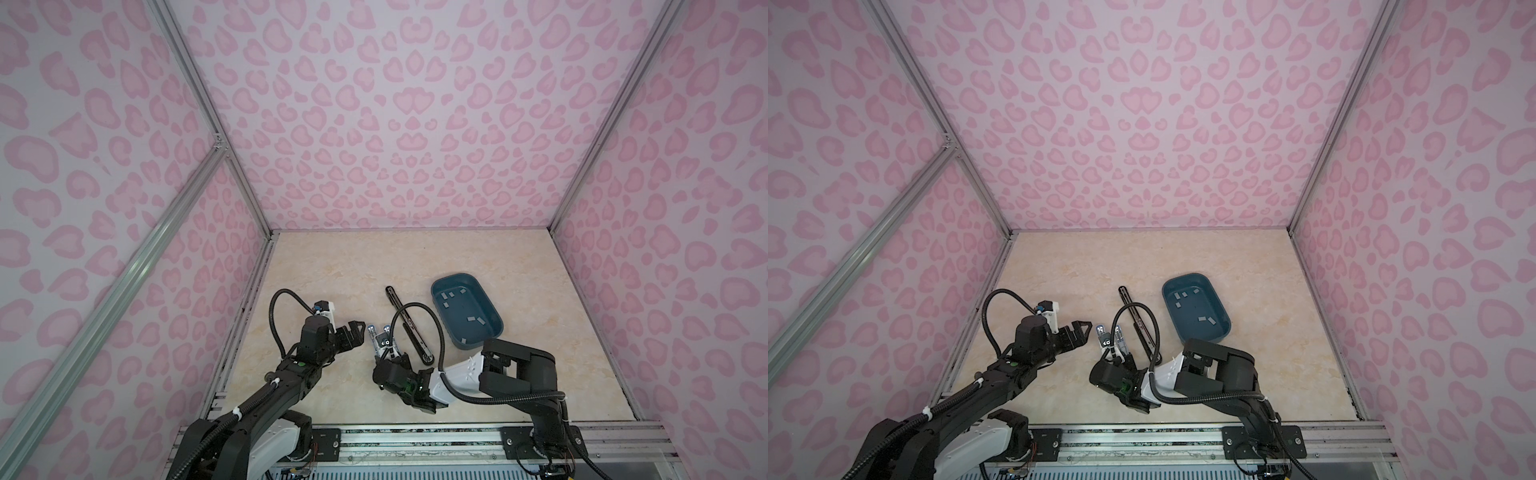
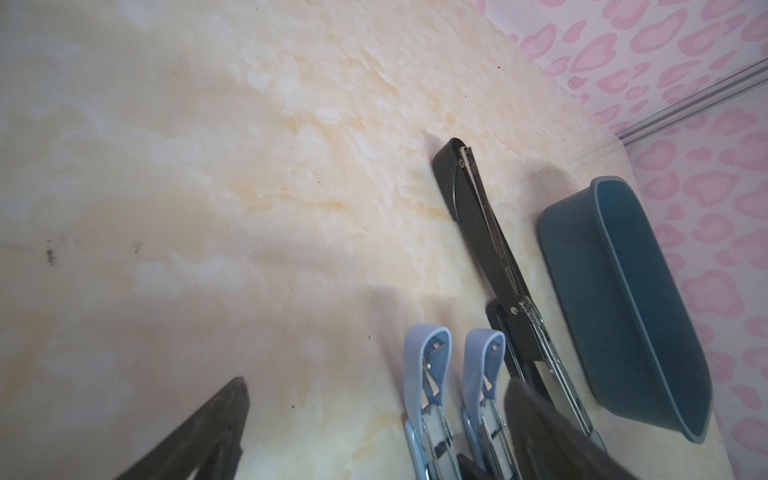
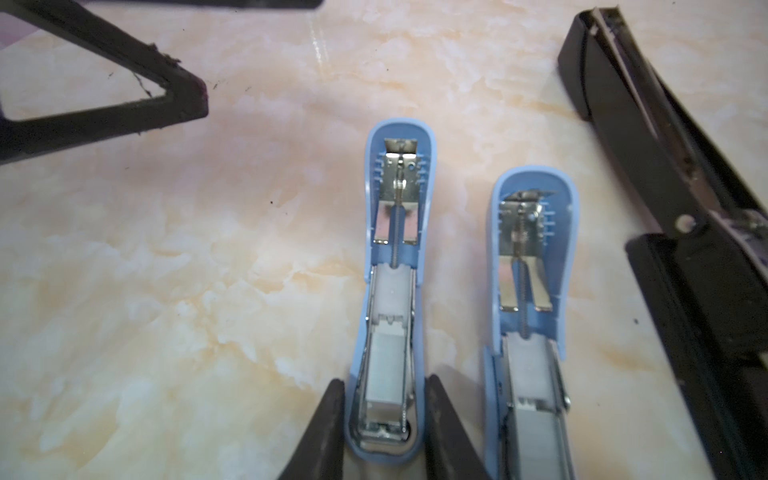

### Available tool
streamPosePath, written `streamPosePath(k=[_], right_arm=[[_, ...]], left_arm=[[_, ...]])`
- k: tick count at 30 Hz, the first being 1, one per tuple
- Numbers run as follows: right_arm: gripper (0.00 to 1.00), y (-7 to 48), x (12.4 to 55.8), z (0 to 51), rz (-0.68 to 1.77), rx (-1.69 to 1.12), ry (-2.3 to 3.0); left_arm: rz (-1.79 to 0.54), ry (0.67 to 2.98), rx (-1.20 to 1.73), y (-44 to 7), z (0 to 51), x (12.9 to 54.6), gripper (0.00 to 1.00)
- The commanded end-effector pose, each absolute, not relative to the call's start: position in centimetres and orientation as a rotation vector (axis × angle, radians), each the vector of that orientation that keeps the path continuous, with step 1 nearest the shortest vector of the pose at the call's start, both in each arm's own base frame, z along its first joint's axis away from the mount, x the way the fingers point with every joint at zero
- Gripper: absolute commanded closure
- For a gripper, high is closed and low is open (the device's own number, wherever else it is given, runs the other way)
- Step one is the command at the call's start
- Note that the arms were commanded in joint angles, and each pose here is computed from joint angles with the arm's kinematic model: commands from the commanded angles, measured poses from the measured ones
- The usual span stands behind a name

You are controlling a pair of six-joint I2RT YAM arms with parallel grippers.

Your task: Load the staples into the stapler

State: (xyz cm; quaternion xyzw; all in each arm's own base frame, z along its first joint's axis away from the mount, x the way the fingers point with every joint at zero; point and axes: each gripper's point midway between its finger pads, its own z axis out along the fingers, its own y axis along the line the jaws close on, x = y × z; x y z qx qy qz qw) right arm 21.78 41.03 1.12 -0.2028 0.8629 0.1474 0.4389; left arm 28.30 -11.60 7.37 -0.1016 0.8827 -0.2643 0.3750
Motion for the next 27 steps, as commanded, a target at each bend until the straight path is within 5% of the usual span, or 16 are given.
streamPosePath(k=[1, 27], right_arm=[[0.76, 38.7, 19.9, -2.8, 0.278, -0.641, 2.275], [0.79, 40.2, 19.8, -3.0, 0.403, -0.653, 2.250]], left_arm=[[-0.760, 2.204, -0.218, -12.8, 8.4, 29.1, 0.03], [-1.117, 2.177, -0.049, -18.3, 6.8, 30.7, 0.01]])
